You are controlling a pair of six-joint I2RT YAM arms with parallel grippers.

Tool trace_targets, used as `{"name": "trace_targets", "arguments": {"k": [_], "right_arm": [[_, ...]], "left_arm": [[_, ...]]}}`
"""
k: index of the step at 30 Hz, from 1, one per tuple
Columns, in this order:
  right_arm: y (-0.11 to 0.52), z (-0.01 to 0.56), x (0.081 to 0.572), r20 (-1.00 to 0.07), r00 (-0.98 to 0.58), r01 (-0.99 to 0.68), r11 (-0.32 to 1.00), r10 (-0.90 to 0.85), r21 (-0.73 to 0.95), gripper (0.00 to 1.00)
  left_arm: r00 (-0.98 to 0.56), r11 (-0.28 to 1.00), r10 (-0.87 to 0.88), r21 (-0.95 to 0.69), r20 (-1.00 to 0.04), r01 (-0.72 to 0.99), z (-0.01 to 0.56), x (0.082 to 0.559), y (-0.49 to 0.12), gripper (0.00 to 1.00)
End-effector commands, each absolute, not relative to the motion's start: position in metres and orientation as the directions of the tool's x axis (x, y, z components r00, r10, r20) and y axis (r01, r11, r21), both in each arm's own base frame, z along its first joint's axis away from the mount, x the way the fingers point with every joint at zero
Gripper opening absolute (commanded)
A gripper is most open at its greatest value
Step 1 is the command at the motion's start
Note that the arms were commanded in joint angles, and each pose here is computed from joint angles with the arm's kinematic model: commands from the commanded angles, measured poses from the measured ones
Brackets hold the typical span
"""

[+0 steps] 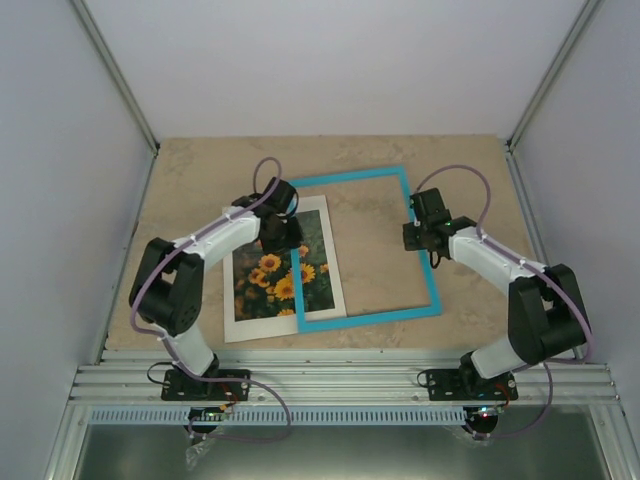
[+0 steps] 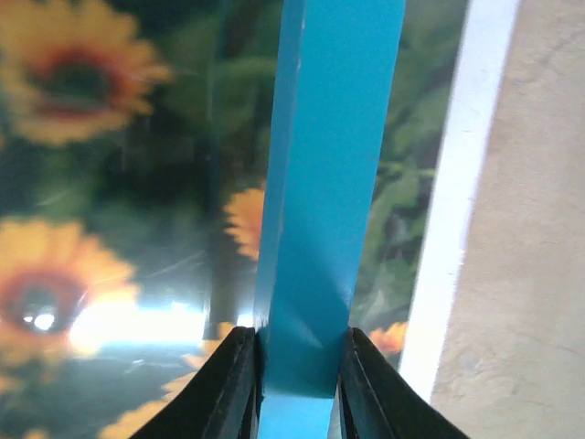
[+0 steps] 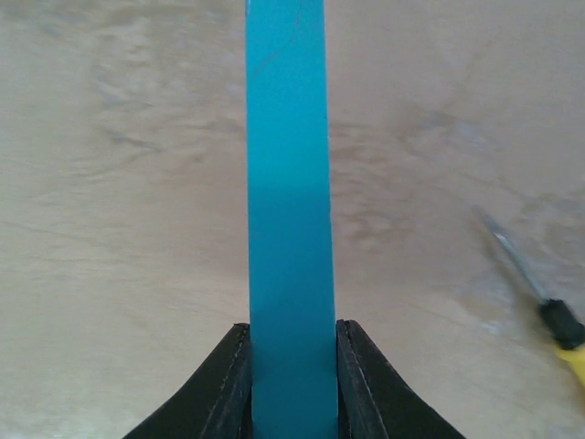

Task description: Take the photo out of the frame

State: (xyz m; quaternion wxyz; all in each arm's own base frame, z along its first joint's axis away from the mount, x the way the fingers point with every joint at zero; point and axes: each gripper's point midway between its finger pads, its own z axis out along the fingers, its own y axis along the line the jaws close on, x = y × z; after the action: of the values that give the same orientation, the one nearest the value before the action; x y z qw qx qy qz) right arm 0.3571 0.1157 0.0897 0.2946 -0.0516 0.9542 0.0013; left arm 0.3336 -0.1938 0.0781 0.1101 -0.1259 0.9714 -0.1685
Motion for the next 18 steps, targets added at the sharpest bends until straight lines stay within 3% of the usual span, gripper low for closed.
{"name": "trace_targets", "arguments": {"k": [1, 8, 18], "right_arm": [[0.096, 0.083, 0.353, -0.536, -0.841, -0.059, 0.998, -0.068, -0.034, 0.00], [0.049, 0.061, 0.356, -0.492, -0.869, 0.027, 0.989, -0.048, -0.143, 0.00], [0.036, 0.027, 0.367, -0.436, -0.896, -0.004, 0.980, -0.091, -0.197, 0.00]], "left_arm": [[-0.941, 0.769, -0.286, -0.629, -0.180, -0.113, 0.133, 0.356, -0.283, 0.00], [-0.962, 0.755, -0.231, -0.650, -0.143, -0.084, 0.119, 0.357, -0.334, 0.00], [-0.978, 0.760, -0.174, -0.647, -0.112, -0.061, 0.098, 0.344, -0.376, 0.00]]}}
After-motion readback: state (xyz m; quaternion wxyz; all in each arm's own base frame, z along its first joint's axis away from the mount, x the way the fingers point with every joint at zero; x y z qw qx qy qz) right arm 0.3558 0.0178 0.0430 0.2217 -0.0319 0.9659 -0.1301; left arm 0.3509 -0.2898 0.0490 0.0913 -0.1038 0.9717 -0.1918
